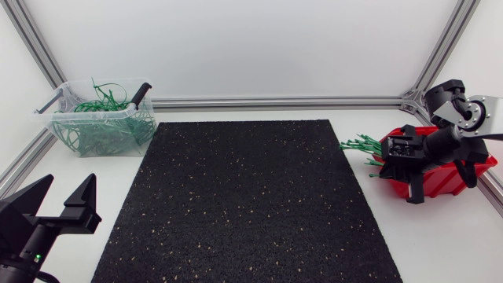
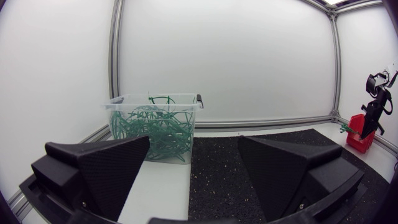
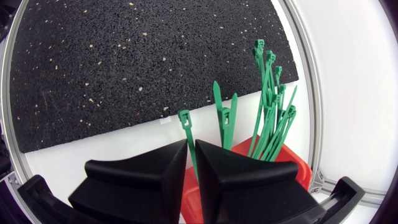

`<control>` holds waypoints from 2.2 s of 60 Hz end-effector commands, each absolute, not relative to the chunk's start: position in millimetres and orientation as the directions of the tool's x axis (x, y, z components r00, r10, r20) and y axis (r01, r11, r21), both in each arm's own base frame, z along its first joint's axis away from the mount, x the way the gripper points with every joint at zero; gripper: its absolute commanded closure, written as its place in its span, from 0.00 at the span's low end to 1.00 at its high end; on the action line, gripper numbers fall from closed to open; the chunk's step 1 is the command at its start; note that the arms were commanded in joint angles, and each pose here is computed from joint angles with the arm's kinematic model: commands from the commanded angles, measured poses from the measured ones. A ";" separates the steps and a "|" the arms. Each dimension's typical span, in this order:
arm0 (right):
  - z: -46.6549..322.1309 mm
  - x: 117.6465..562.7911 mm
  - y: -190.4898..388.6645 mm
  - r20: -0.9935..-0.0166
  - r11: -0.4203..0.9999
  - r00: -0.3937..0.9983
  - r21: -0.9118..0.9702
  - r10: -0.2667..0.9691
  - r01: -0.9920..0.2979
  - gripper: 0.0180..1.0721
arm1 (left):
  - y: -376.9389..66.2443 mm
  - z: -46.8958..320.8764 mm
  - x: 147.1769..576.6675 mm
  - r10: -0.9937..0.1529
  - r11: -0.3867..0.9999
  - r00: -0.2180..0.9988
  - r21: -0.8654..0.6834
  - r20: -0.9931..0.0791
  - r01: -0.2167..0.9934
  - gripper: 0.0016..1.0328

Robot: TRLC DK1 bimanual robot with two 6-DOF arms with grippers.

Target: Take a green cable tie from the red box, thread the tail through the head to close it, then place it in the transparent bin on the left.

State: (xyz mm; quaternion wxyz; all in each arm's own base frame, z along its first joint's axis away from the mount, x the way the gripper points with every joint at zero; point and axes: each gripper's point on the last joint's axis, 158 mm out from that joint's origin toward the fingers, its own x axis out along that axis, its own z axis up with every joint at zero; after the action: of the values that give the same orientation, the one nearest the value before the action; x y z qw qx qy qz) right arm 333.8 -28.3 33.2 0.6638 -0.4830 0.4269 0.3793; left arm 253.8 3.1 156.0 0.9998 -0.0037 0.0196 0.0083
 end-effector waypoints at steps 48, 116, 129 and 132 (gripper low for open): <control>152.9 329.4 1.6 -0.795 0.315 0.571 -0.499 0.205 -0.807 0.94 | 1.0 135.9 254.9 0.009 1.000 0.997 -0.012 -0.077 -0.010 0.04; 309.4 268.0 160.8 -0.585 0.458 0.438 -0.125 0.682 -0.880 0.94 | -88.0 227.7 277.5 -0.443 0.891 0.858 -0.233 -0.261 0.389 0.18; 307.8 256.6 190.4 -0.569 0.404 0.325 0.014 0.755 -0.915 0.94 | -119.4 243.7 280.0 -0.550 0.832 0.793 -0.095 -0.263 0.546 0.24; 306.6 256.7 195.6 -0.560 0.390 0.296 0.052 0.774 -0.920 0.94 | -128.6 250.6 275.0 -0.579 0.809 0.775 -0.067 -0.253 0.583 0.22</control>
State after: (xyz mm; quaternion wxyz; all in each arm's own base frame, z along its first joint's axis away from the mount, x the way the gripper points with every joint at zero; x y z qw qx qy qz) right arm 257.4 187.8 307.9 0.8001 -0.1709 0.2391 0.5230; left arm 278.9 -116.0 229.0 0.9468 -0.0228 0.1586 -0.2790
